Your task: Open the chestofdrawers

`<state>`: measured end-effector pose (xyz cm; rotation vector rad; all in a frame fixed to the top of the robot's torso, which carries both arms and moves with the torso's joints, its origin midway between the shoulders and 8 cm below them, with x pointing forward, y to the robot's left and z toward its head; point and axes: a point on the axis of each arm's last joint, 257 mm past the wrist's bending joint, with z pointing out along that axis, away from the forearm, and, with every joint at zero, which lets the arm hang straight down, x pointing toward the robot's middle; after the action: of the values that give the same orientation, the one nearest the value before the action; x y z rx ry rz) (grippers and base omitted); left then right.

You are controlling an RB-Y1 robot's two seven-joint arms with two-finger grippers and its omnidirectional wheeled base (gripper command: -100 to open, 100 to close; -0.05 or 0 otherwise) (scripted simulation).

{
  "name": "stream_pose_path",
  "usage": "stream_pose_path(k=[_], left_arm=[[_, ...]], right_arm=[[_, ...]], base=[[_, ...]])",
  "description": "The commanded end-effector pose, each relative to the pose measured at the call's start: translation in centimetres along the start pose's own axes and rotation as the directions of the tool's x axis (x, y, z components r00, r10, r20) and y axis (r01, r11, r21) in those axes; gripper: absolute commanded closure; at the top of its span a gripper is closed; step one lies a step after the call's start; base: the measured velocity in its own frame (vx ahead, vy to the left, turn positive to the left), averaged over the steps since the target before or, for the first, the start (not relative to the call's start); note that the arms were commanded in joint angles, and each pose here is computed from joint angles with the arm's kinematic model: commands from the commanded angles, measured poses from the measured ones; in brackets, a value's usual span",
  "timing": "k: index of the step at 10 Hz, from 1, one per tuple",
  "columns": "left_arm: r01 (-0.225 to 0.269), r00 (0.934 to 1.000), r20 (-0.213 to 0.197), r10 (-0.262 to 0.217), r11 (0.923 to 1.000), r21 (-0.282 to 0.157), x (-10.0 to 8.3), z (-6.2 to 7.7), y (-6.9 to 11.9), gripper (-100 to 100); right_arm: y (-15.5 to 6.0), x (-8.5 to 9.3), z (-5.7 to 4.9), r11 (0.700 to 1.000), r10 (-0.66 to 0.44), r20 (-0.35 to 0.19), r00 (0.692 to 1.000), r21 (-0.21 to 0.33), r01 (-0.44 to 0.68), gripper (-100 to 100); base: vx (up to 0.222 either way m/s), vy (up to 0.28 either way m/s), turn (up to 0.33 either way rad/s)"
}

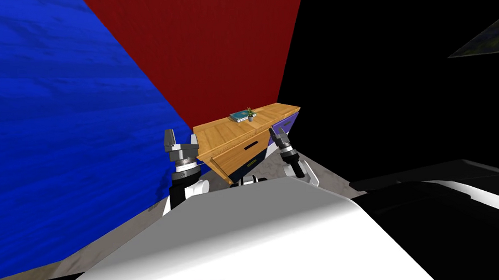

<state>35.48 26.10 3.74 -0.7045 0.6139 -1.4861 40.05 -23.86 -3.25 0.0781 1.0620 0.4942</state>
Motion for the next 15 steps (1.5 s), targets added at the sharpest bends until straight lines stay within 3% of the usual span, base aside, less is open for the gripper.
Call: stream_pose_path(k=[1, 3, 6, 8, 9, 10, 11, 13, 14, 15], left_arm=[[0.000, 1.0000, 0.000, 0.000, 1.0000, 0.000, 0.0, 0.0, 0.0, 0], [0.000, 1.0000, 0.000, 0.000, 1.0000, 0.000, 0.0, 0.0, 0.0, 0], [0.000, 1.0000, 0.000, 0.000, 1.0000, 0.000, 0.0, 0.0, 0.0, 0], [0.000, 1.0000, 0.000, 0.000, 1.0000, 0.000, 0.0, 0.0, 0.0, 0], [0.000, 1.0000, 0.000, 0.000, 1.0000, 0.000, 0.0, 0.0, 0.0, 0], [0.000, 1.0000, 0.000, 0.000, 1.0000, 0.000, 0.0, 0.0, 0.0, 0], [0.000, 1.0000, 0.000, 0.000, 1.0000, 0.000, 0.0, 0.0, 0.0, 0], [0.000, 1.0000, 0.000, 0.000, 1.0000, 0.000, 0.0, 0.0, 0.0, 0], [0.000, 1.0000, 0.000, 0.000, 1.0000, 0.000, 0.0, 0.0, 0.0, 0], [0.000, 1.0000, 0.000, 0.000, 1.0000, 0.000, 0.0, 0.0, 0.0, 0]], right_arm=[[-1.0, 1.2, 0.1, 0.990, -0.142, -0.036, 0.989, -0.002, 0.142, -100], [-1.0, 1.2, 0.1, 0.983, -0.183, -0.036, 0.982, -0.004, 0.183, -100], [-2.5, 3.0, 0.1, 0.936, -0.351, -0.085, 0.932, -0.018, 0.351, -100], [-2.5, 3.0, 0.1, 0.921, -0.389, -0.084, 0.917, -0.021, 0.389, -100], [-3.3, 4.0, 0.1, 0.889, -0.458, -0.107, 0.882, -0.032, 0.457, -100], [-3.3, 4.0, 0.1, 0.876, -0.483, -0.106, 0.869, -0.035, 0.482, -100], [-4.1, 4.9, 0.0, 0.841, -0.541, -0.129, 0.831, -0.048, 0.539, -100], [-4.1, 4.9, 0.0, 0.815, -0.579, -0.127, 0.805, -0.054, 0.577, -100], [-5.0, 5.8, -0.1, 0.770, -0.637, -0.148, 0.757, -0.071, 0.634, -100], [-5.0, 5.8, -0.1, 0.752, -0.658, -0.146, 0.739, -0.075, 0.655, -100]], base=[[0.002, 0.023, 0.085], [0.002, 0.016, 0.027], [0.000, 0.020, 0.089], [-0.001, 0.015, 0.020], [-0.003, 0.018, 0.091], [-0.002, 0.016, 0.062], [-0.005, 0.019, 0.092], [-0.002, 0.010, 0.033], [-0.004, 0.012, 0.099], [-0.006, 0.010, 0.062]])
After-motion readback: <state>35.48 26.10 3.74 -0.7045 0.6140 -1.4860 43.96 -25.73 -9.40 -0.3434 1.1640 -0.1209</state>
